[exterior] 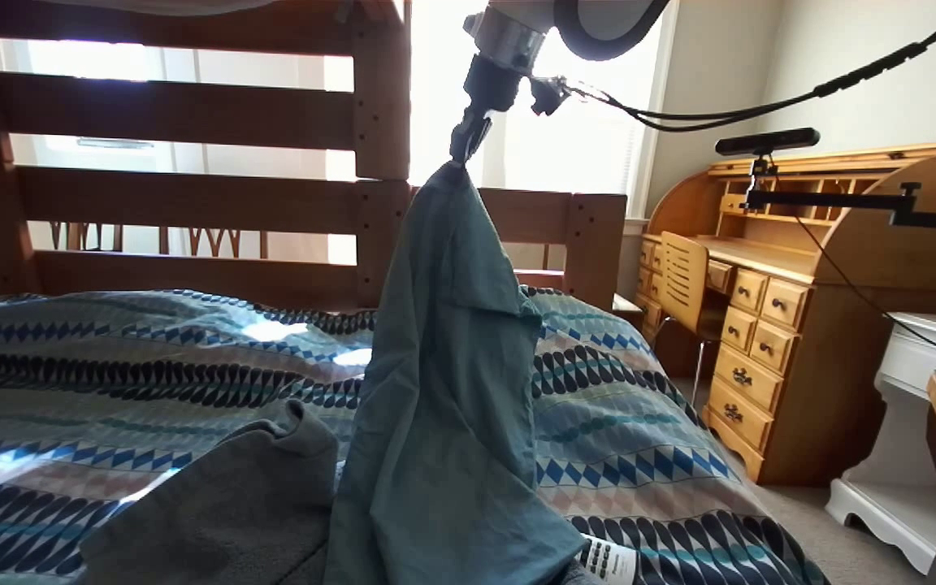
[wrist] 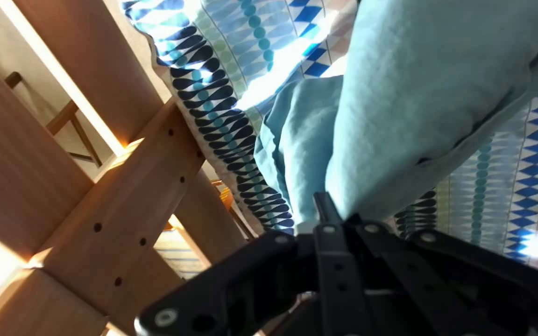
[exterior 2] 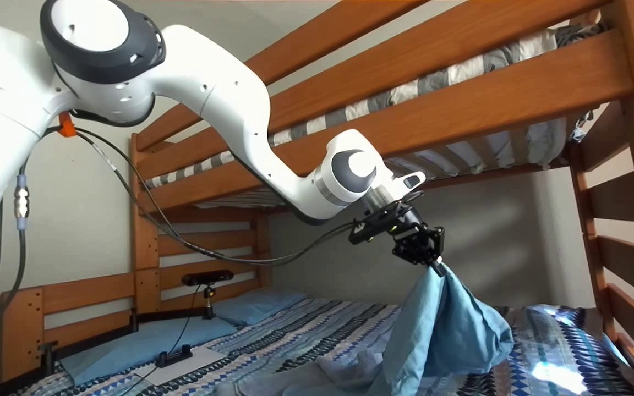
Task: Move the blue pillow case to the right and fold it in half then place the remote control on the pillow case.
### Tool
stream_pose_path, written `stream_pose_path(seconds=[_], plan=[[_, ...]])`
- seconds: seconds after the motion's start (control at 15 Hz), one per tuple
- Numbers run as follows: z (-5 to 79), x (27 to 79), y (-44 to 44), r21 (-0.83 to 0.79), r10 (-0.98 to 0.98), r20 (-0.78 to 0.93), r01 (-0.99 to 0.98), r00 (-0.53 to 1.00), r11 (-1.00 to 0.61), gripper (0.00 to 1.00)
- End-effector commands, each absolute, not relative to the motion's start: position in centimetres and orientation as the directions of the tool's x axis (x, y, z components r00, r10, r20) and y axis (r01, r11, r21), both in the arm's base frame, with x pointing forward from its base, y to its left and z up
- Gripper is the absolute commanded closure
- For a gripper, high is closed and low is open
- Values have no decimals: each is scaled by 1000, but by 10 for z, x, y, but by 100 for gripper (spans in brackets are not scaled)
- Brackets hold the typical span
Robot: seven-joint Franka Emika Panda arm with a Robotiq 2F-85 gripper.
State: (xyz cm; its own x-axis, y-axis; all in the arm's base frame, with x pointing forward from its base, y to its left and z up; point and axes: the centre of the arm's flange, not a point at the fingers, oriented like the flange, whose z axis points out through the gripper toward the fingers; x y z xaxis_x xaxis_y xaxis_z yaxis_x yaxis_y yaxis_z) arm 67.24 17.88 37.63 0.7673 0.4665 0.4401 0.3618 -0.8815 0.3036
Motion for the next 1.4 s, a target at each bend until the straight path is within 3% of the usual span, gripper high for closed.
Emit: stream_pose_path(seconds=[0.0,0.73,1.33], plan=[[377,662,186,267,470,467,388,749,-882,99],[374,670,186,287,469,442,375,765,-882,99],[383,772,84,330,177,517,-4,837,-944,99]])
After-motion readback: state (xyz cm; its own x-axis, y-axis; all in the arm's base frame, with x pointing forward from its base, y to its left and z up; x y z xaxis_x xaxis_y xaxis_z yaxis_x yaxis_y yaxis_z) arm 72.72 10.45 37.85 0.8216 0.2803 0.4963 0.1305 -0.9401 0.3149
